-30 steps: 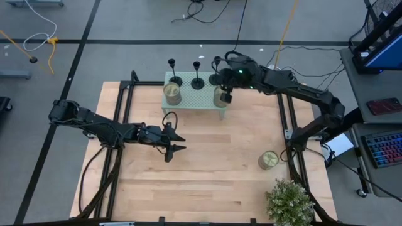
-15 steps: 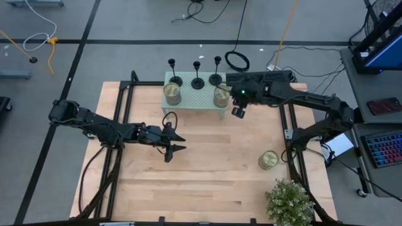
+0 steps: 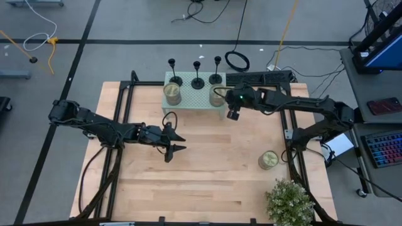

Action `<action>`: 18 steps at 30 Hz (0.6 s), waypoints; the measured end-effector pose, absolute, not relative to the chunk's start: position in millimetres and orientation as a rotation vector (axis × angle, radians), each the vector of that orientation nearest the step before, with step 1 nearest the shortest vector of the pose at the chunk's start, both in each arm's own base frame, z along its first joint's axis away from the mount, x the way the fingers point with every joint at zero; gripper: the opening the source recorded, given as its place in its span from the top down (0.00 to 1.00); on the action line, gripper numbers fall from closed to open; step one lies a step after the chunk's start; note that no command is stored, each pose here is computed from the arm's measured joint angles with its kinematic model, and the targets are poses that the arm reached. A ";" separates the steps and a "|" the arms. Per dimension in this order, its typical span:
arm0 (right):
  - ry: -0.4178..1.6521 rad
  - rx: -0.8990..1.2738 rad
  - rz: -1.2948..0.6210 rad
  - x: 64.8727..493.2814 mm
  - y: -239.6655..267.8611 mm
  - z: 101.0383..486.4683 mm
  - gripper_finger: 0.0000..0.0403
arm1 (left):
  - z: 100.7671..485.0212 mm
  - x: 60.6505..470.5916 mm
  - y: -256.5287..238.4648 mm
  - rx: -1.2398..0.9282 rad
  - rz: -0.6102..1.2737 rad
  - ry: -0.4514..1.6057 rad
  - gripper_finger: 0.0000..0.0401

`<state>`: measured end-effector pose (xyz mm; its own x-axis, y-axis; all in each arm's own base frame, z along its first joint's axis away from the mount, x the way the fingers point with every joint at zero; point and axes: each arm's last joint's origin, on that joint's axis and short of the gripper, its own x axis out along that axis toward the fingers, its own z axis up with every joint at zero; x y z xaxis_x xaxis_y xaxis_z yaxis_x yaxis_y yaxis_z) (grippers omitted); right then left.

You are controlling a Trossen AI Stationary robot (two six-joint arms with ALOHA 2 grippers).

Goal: Pick & Place candle stick holders
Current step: Put the scented candle on the shelf

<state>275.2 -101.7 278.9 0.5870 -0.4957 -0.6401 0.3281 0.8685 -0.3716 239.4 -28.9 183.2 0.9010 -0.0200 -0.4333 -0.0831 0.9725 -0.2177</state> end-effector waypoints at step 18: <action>0.974 0.421 -0.116 231.7 1.6 294.8 0.69 | 183.0 239.2 -28.9 -0.235 0.033 0.450 0.56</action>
<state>231.7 1.6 294.8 0.5629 0.0908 -0.8215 0.2814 0.9135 0.2938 239.2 -28.9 183.0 0.9003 -0.0200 -0.4348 -0.0833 0.9726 -0.2173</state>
